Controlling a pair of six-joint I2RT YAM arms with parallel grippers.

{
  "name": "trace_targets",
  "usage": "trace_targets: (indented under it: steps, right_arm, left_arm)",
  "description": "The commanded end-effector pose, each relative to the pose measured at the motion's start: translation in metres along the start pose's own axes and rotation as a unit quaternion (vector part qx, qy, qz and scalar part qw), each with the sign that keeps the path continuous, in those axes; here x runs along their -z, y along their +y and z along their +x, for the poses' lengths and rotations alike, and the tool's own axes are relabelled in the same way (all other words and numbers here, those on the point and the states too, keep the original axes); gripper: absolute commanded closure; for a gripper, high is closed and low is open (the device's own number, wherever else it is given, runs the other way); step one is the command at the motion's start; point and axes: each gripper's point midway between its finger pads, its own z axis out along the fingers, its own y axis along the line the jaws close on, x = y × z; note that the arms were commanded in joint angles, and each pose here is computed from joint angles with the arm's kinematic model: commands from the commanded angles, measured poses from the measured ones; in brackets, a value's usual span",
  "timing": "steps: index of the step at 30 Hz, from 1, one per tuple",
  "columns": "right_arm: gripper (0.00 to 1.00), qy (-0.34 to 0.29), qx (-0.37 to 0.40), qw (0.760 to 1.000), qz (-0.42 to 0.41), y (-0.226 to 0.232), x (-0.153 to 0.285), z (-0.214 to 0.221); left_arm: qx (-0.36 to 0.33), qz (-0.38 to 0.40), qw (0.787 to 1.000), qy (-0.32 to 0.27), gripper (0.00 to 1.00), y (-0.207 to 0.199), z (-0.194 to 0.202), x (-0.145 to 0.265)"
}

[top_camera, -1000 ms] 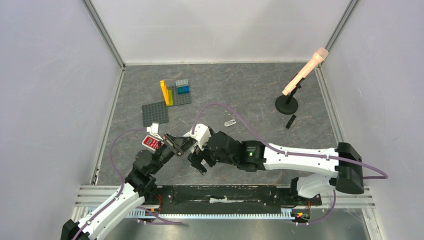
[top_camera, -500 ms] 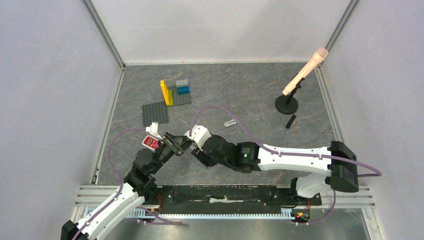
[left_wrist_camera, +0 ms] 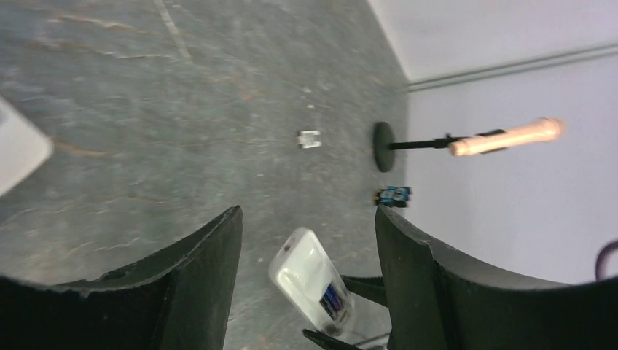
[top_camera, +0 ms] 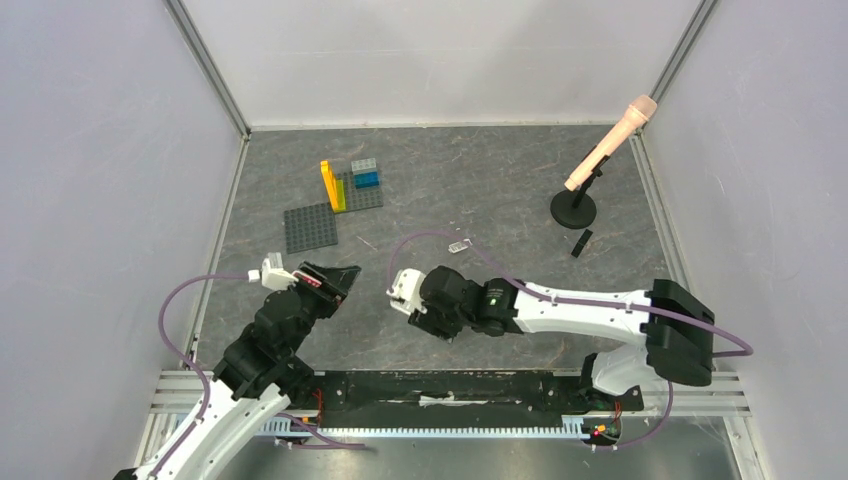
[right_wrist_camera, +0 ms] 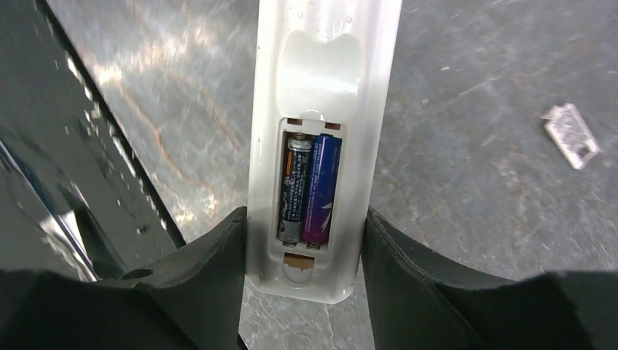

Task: Load the batteries into the remote control
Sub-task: Place the remote control at the center of the board.

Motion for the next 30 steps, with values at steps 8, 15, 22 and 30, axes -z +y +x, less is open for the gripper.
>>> trace_targets:
  steps: [8,15,22,30]
  right_arm:
    - [0.68,0.101,0.145,0.980,-0.086,0.020,-0.045,0.042]
    - [0.49,0.161,0.169,0.969,-0.080,0.014,-0.055,0.060]
    - [0.17,0.132,0.157,0.978,-0.040,-0.002,-0.039,0.041]
    - [0.18,-0.014,-0.010,1.000,-0.010,-0.058,-0.008,-0.032]
  left_arm:
    - [-0.028,-0.093,0.995,-0.025,0.28,0.035,-0.011,0.005]
    - [-0.031,-0.088,0.995,-0.033,0.28,0.033,-0.015,0.008]
    - [-0.035,-0.088,0.995,-0.033,0.28,0.033,-0.015,0.008]
    - [-0.050,-0.095,0.994,-0.032,0.29,0.033,-0.017,0.008]
